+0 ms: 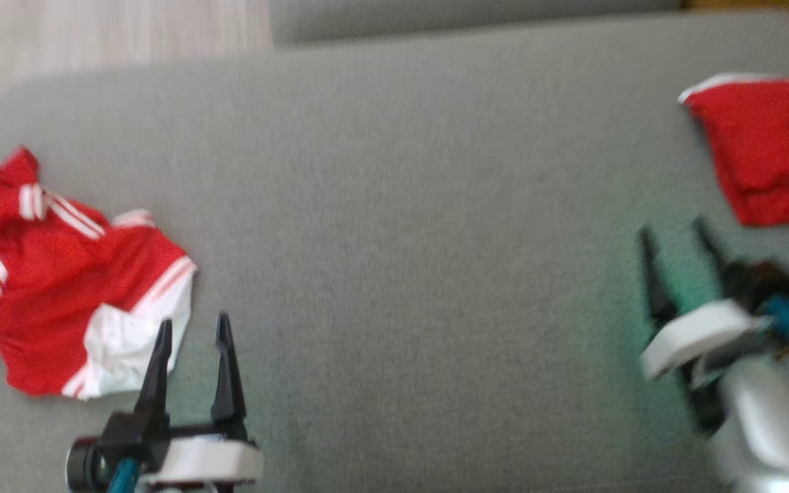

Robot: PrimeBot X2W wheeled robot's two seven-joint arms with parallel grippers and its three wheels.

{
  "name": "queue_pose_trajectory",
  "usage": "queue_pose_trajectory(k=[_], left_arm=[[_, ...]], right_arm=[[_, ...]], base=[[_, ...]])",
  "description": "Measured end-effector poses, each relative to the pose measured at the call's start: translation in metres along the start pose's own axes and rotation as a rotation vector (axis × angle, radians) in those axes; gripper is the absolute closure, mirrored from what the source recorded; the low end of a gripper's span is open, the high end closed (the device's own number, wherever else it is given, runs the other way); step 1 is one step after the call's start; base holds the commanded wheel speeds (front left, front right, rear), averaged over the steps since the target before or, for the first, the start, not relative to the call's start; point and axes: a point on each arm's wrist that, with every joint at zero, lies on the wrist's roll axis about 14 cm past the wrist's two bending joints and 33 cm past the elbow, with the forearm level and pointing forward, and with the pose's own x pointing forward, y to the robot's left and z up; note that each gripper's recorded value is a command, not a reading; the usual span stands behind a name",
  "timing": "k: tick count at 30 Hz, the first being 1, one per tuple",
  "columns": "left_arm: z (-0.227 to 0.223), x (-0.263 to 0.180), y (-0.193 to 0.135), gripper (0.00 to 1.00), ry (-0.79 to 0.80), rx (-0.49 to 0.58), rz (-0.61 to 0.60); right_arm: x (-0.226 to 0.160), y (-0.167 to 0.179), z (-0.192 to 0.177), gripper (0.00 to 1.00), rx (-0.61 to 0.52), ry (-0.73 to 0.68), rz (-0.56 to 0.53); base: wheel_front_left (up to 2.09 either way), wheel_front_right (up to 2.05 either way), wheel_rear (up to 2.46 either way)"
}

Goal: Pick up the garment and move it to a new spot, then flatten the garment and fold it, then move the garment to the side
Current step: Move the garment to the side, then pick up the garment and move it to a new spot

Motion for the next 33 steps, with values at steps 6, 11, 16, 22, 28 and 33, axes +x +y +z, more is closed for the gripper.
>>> queue_pose_trajectory(k=[6,11,16,22,28,33], left_arm=[[0.027,-0.032,-0.001,0.0,-0.085,0.024,0.011],[0.055,-0.052,0.002,0.0,-0.185,0.065,0.027],[0.048,-0.076,0.015,0.0,-0.181,0.068,0.077],[0.046,-0.086,0.025,0.0,-0.182,0.076,0.11],[0.045,-0.086,0.026,0.0,-0.178,0.076,0.113],[0.043,-0.089,0.028,0.0,-0.173,0.079,0.118]], right_arm=[[-0.043,0.052,0.015,0.0,0.123,-0.117,0.06],[-0.086,0.062,0.04,0.0,0.163,-0.251,0.062],[-0.11,0.076,0.014,0.0,0.184,-0.199,0.081],[-0.11,0.083,0.018,0.0,0.21,-0.21,0.1],[-0.11,0.084,0.017,0.0,0.209,-0.208,0.103],[-0.111,0.086,0.013,0.0,0.207,-0.195,0.11]], base=[[0.0,0.0,0.0],[0.0,0.0,0.0],[0.0,0.0,0.0],[0.0,0.0,0.0],[0.0,0.0,0.0],[0.0,0.0,0.0]])
